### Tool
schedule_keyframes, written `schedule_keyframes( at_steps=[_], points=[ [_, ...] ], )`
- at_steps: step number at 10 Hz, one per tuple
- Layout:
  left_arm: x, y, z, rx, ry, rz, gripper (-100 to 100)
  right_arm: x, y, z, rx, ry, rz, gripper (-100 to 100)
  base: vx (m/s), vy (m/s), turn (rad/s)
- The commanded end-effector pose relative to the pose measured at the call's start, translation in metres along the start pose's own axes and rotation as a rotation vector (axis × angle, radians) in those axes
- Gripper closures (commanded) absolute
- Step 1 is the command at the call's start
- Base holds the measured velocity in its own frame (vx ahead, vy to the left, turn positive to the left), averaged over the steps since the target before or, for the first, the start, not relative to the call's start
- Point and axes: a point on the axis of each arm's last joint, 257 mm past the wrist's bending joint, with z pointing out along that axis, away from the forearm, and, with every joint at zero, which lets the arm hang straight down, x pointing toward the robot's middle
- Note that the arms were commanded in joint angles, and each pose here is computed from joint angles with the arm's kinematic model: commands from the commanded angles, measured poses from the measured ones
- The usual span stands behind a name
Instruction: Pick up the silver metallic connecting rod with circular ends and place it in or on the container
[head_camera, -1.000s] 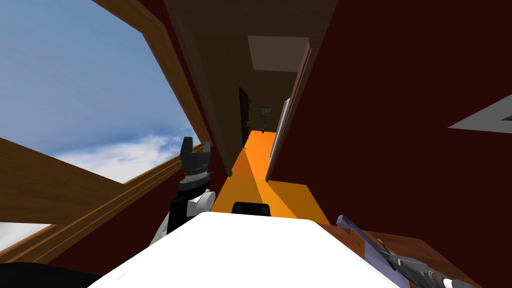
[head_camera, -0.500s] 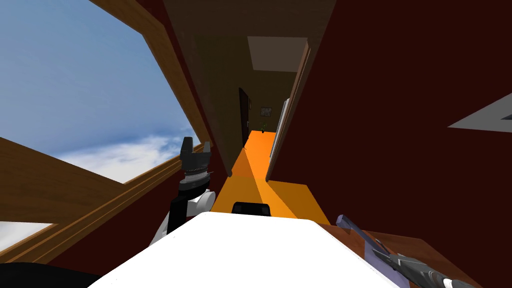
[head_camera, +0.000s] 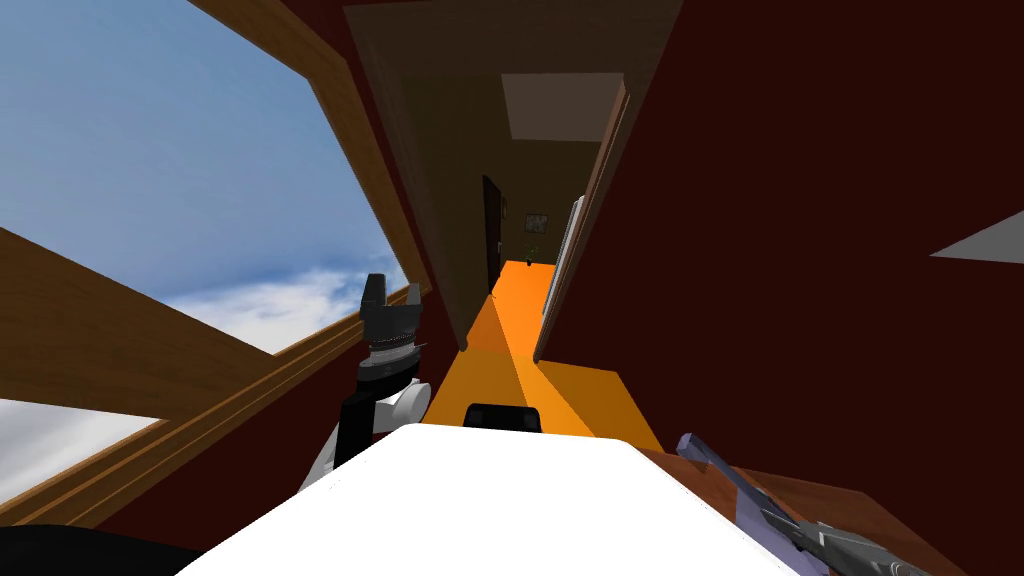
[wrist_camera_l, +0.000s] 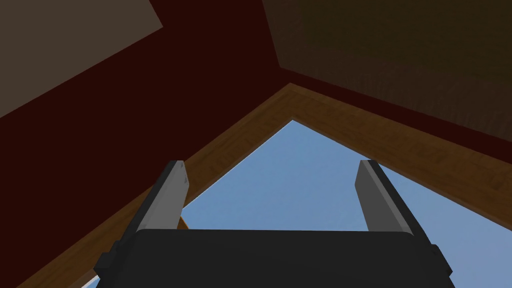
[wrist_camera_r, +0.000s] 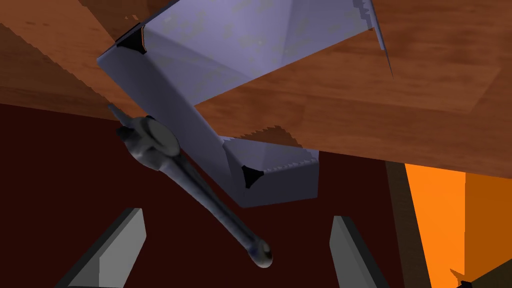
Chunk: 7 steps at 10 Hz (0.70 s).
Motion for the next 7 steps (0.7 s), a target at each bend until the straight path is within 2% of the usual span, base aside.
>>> schedule_keyframes(
  at_steps=[1, 7],
  points=[
    [0.000, 0.000, 0.000, 0.000, 0.000, 0.000, 0, 0.001, -0.005, -0.006, 0.007, -0.002, 0.014, -100, -0.033, 0.008, 0.052],
    [0.000, 0.000, 0.000, 0.000, 0.000, 0.000, 0, 0.003, -0.019, -0.034, 0.022, 0.005, 0.051, -100, -0.039, 0.010, 0.073]
  ],
)
